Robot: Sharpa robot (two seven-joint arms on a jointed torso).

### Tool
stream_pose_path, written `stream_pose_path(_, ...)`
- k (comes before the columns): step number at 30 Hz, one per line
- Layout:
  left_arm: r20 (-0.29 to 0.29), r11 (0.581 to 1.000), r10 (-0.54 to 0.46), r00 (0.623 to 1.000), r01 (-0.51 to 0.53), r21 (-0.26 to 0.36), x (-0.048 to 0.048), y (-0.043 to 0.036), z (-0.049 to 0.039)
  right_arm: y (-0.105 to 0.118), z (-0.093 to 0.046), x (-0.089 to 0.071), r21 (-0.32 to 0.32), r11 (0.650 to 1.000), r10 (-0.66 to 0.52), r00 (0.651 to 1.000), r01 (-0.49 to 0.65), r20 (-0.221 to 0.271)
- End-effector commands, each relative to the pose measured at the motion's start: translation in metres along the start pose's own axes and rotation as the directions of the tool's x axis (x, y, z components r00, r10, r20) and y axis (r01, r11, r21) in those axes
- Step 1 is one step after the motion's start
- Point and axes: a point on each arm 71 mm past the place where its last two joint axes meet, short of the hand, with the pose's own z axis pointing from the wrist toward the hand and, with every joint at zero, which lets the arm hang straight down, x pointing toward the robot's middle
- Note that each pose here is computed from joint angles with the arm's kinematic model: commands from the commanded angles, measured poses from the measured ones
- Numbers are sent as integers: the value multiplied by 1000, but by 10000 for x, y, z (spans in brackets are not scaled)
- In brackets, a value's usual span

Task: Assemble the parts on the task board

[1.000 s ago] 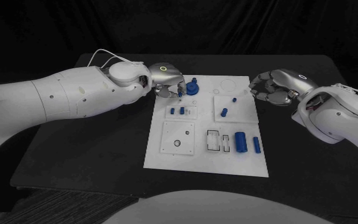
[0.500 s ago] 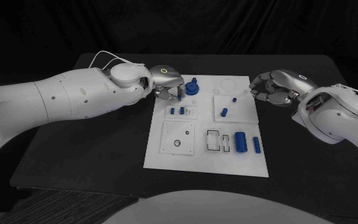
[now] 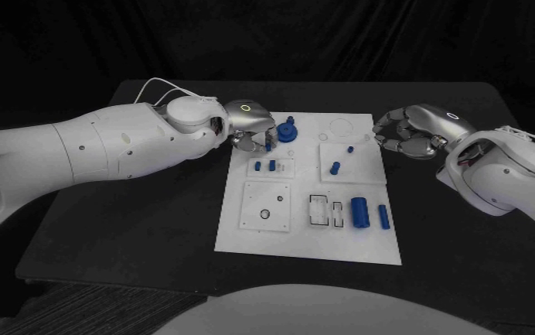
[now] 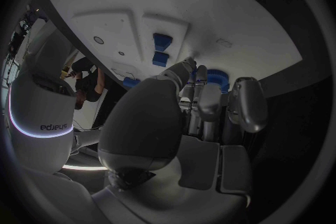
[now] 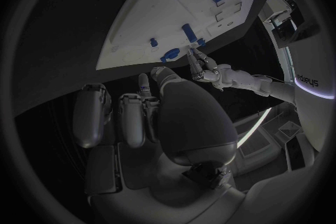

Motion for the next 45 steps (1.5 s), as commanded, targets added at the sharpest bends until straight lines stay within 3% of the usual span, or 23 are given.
stream_pose_path(1, -8, 1000, -4, 1000, 4, 5, 23, -21, 9, 2, -3, 14, -3, 1000, -1, 1000, 1, -5)
stream_pose_path(27, 1, 1000, -7, 1000, 7, 4, 60, -53, 44, -2, -3, 30, 0, 1000, 0, 1000, 0, -10)
stream_pose_path(45, -37, 998, -19, 999, 16, -59, 118, 10, 30, -9, -9, 31, 3, 1000, 0, 1000, 0, -11)
